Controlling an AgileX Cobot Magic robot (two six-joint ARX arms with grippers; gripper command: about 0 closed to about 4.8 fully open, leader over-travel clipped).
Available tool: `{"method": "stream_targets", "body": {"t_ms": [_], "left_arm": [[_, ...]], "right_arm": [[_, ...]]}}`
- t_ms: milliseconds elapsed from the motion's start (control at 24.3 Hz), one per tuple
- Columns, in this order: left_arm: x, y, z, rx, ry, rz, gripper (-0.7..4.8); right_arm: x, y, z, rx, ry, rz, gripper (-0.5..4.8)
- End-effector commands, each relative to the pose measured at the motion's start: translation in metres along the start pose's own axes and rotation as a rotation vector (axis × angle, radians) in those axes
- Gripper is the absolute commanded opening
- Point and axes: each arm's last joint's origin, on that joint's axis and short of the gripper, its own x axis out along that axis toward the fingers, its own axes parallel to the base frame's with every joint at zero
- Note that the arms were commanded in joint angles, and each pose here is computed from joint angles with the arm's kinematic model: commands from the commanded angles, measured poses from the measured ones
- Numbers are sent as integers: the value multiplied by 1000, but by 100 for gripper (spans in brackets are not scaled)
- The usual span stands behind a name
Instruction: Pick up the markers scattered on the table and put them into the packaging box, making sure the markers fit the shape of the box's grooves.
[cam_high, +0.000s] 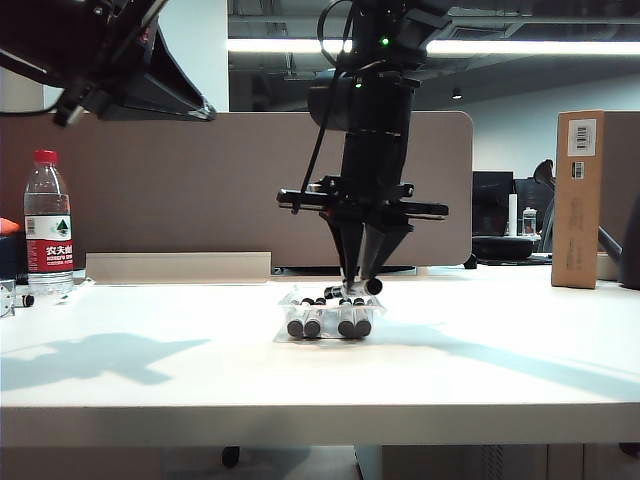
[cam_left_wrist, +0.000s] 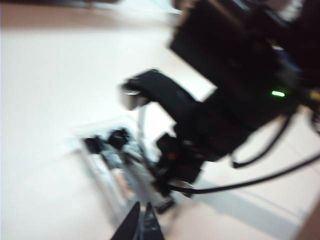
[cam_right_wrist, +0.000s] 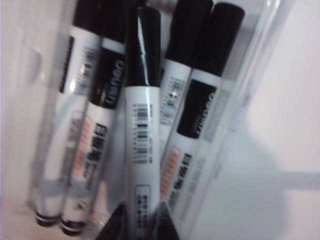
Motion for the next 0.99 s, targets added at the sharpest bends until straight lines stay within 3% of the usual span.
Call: {"method": "stream_targets", "body": {"t_ms": [41,206,288,329,412,864,905,947,988], "left_arm": [[-1,2,0,4,5,72,-5],[-1,2,-1,-1,17,74,-5],[-2,2,-1,-2,22,70,-5],[-2,2,-1,-4,26,67,-5],[-2,2,-2,-5,31,68,-5],[-3,1,-2,-3,36,55,-5],[-3,1,-2,-3,37,55,-5],[-4,1,-2,-3,37,55,-5],[-5,0,-2,-4,37,55,-5]], "right_arm": [[-5,4,4,45,-42,59,-5],[-5,5,7,54,-64,68,5],[-5,5,8,57,-74,71,62],[-5,5,8,57,-80,73,137],[-5,5,8,58,-82,69,162],[-16,5,8,54,-94,58,147],[-20,4,8,47,-100,59,106],[-25,4,7,31,-108,61,30],[-32,4,7,8,-122,64,0]]}}
